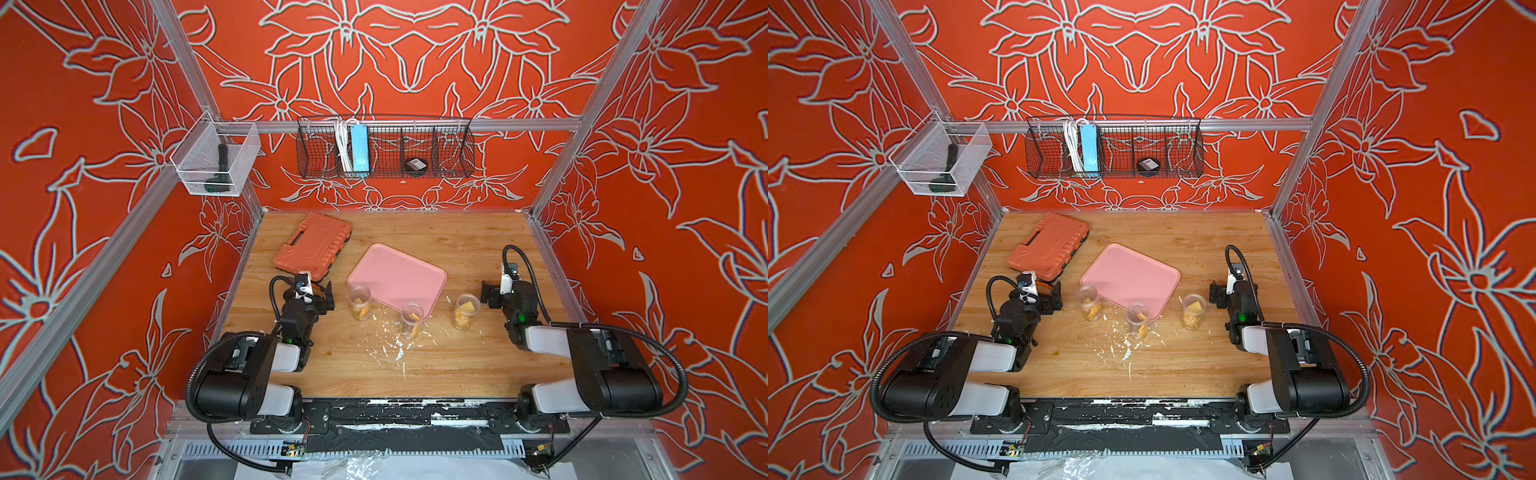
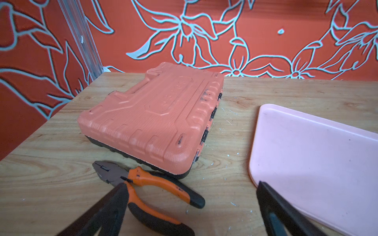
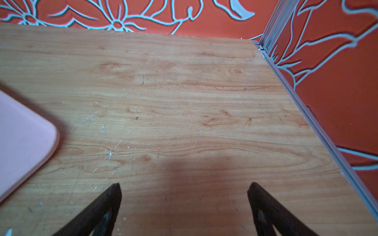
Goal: Pour the cookies out of the jar
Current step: Pick up the jar from the center of the board.
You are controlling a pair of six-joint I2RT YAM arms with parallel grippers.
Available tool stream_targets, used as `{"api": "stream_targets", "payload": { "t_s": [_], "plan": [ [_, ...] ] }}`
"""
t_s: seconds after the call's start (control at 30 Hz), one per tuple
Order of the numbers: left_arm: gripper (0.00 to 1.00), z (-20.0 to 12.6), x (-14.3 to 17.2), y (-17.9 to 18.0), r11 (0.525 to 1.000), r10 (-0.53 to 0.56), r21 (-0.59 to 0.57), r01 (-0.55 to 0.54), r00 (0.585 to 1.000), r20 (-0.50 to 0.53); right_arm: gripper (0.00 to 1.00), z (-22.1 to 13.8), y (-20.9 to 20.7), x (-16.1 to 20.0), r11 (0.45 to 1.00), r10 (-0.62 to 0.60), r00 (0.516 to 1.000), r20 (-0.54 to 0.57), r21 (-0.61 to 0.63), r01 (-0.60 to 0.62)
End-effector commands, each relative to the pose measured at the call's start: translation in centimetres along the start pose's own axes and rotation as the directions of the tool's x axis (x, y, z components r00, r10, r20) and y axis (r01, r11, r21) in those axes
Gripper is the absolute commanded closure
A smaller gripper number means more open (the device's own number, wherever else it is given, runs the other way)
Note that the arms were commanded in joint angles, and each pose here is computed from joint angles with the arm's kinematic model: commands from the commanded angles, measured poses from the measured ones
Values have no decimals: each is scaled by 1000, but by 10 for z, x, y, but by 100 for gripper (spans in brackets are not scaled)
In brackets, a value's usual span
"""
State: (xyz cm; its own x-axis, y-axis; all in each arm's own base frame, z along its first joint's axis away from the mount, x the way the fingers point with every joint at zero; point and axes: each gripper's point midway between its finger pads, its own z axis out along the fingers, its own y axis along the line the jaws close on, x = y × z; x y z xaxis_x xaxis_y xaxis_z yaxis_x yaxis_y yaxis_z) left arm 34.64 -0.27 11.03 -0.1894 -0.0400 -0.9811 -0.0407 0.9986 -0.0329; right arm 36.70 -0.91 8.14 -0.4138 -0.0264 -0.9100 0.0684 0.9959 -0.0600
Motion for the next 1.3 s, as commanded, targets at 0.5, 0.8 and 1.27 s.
{"api": "stream_targets", "payload": {
  "t_s": [0.5, 0.8, 1.27],
  "plan": [
    [2, 7, -34, 26, 985, -66, -161, 66, 998, 0, 2, -16, -14, -46, 997, 26, 999, 21, 76, -28],
    [2, 2, -85, 31, 934, -285, -223, 278, 959, 2, 2, -64, -14, -104, 970, 240, 967, 90, 15, -243],
    [2, -56, -151, -67, 814, -501, 246, 526, 851, -160, 2, -133, 51, -152, 845, 378, 912, -157, -345, -409]
  ]
}}
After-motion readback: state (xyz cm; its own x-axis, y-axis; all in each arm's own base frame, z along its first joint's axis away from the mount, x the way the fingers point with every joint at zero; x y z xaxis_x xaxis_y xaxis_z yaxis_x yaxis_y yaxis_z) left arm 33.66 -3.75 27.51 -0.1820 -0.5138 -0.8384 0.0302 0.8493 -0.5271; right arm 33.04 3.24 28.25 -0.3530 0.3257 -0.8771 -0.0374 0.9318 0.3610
